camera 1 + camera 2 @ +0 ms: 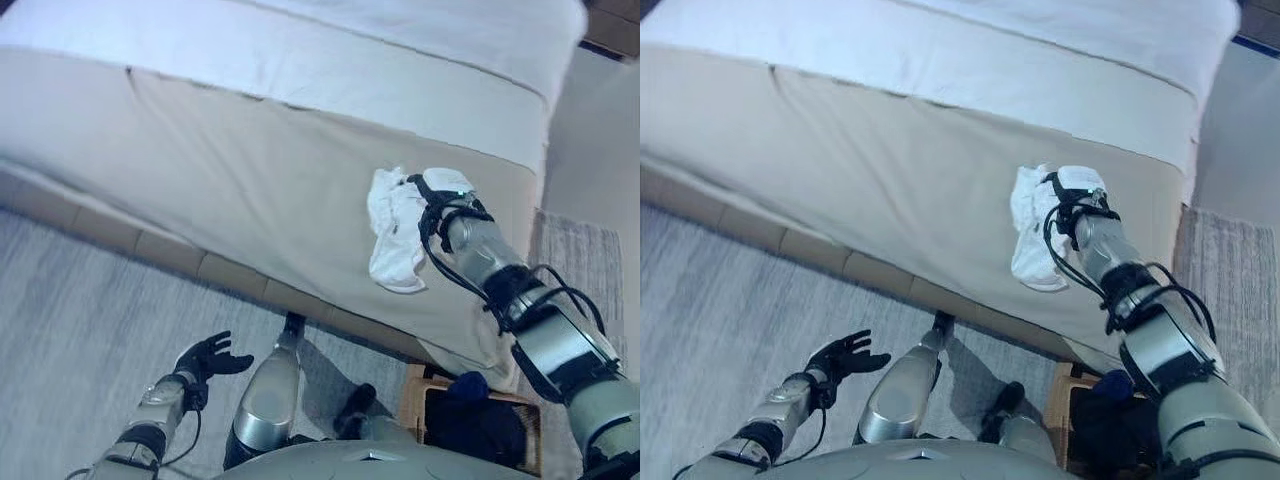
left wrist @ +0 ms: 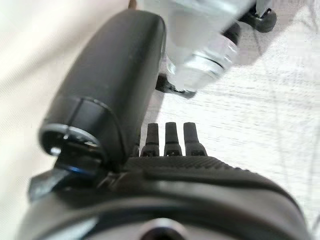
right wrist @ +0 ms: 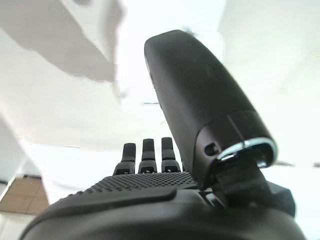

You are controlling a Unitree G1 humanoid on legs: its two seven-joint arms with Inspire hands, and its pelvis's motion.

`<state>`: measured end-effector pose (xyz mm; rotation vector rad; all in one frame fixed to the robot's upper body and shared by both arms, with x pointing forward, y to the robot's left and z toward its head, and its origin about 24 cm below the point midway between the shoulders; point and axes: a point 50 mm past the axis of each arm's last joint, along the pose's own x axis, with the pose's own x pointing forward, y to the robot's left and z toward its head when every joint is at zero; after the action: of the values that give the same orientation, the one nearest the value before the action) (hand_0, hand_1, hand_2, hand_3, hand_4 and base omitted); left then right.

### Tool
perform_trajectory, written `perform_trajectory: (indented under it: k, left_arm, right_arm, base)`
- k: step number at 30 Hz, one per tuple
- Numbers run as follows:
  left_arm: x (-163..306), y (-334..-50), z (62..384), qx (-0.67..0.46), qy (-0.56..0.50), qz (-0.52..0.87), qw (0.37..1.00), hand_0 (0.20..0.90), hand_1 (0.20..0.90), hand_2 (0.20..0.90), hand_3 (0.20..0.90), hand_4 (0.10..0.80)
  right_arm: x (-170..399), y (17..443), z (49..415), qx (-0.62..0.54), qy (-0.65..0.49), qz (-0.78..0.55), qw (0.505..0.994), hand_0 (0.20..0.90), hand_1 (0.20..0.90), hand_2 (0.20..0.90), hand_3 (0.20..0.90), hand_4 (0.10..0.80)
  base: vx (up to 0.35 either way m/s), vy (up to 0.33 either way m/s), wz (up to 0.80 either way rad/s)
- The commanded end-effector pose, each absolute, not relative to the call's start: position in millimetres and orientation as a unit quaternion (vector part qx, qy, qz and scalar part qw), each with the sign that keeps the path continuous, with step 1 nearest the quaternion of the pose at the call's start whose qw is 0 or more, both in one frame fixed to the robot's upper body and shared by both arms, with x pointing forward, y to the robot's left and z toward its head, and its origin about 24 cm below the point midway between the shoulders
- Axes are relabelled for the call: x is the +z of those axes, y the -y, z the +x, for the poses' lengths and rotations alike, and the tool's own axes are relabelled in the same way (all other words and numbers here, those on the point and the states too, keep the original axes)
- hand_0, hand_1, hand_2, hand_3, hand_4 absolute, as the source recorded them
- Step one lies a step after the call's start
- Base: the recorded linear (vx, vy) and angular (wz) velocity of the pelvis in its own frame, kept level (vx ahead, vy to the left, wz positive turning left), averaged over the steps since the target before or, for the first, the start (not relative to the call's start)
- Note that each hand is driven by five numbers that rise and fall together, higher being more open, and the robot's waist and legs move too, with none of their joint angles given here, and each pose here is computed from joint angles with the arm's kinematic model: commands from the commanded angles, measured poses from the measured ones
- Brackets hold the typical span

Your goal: Pick up the clothes from the bed and place them into the basket

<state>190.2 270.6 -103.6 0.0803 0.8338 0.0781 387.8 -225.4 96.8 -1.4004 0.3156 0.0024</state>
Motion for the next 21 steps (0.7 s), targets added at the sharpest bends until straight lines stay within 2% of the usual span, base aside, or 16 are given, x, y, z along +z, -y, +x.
perform_trajectory:
  k: [1,7,9,11,12,13,14,15,16,18,20,21]
  left_arm:
    - [-99,-284,187,0.042,-0.391,0.054,0.918,0.900,0.900,0.900,0.900,0.800]
    - [-97,-282,189,0.028,-0.387,0.059,0.920,0.900,0.900,0.900,0.900,0.800]
    - [-95,-280,193,0.019,-0.383,0.065,0.921,0.900,0.900,0.900,0.900,0.800]
    - [-95,-280,193,0.018,-0.383,0.066,0.921,0.900,0.900,0.900,0.900,0.800]
    - [-91,-279,201,0.010,-0.378,0.071,0.923,0.900,0.900,0.900,0.900,0.800]
    - [-88,-278,205,0.007,-0.375,0.071,0.924,0.900,0.900,0.900,0.900,0.800]
    - [-87,-277,208,0.005,-0.372,0.071,0.926,0.900,0.900,0.900,0.900,0.800]
    - [-85,-276,211,0.003,-0.369,0.071,0.927,0.900,0.900,0.900,0.900,0.800]
    - [-85,-275,211,0.003,-0.369,0.071,0.927,0.900,0.900,0.900,0.900,0.800]
    - [-83,-272,215,-0.001,-0.365,0.074,0.928,0.900,0.900,0.900,0.900,0.800]
    - [-84,-272,214,-0.002,-0.366,0.076,0.928,0.900,0.900,0.900,0.900,0.800]
    - [-85,-272,212,0.001,-0.368,0.077,0.927,0.900,0.900,0.900,0.900,0.800]
  right_arm:
    - [115,258,391,-0.076,-0.189,-0.592,0.780,0.900,0.900,0.900,0.900,0.800]
    - [94,280,376,-0.066,-0.334,-0.584,0.737,0.900,0.900,0.900,0.900,0.800]
    - [75,294,358,-0.047,-0.452,-0.545,0.705,0.900,0.900,0.900,0.900,0.800]
    - [73,296,355,-0.042,-0.467,-0.541,0.698,0.900,0.900,0.900,0.900,0.800]
    - [61,301,345,-0.025,-0.516,-0.531,0.672,0.900,0.900,0.900,0.900,0.800]
    - [62,302,344,-0.026,-0.522,-0.529,0.668,0.900,0.900,0.900,0.900,0.800]
    - [63,302,345,-0.029,-0.517,-0.532,0.670,0.681,0.681,0.681,0.645,0.545]
    - [65,301,348,-0.038,-0.500,-0.537,0.679,0.300,0.300,0.300,0.200,0.100]
    - [67,300,349,-0.042,-0.497,-0.537,0.680,0.300,0.300,0.300,0.200,0.100]
    - [82,295,362,-0.081,-0.423,-0.551,0.715,0.300,0.300,0.300,0.200,0.100]
    - [97,290,373,-0.131,-0.343,-0.544,0.755,0.300,0.300,0.300,0.200,0.100]
    - [117,283,384,-0.173,-0.263,-0.541,0.780,0.300,0.300,0.300,0.200,0.100]
  base:
    - [0.036,-0.039,0.61]
    - [0.044,-0.012,0.27]
    - [0.034,-0.030,0.10]
    - [0.023,-0.031,0.08]
    - [0.033,-0.044,0.06]
    - [0.038,-0.051,0.08]
    - [0.018,-0.033,0.10]
    - [0.010,-0.022,0.11]
    - [0.005,-0.036,0.05]
    - [-0.002,-0.057,-0.04]
    - [0.003,-0.046,-0.07]
    - [0.009,-0.036,-0.05]
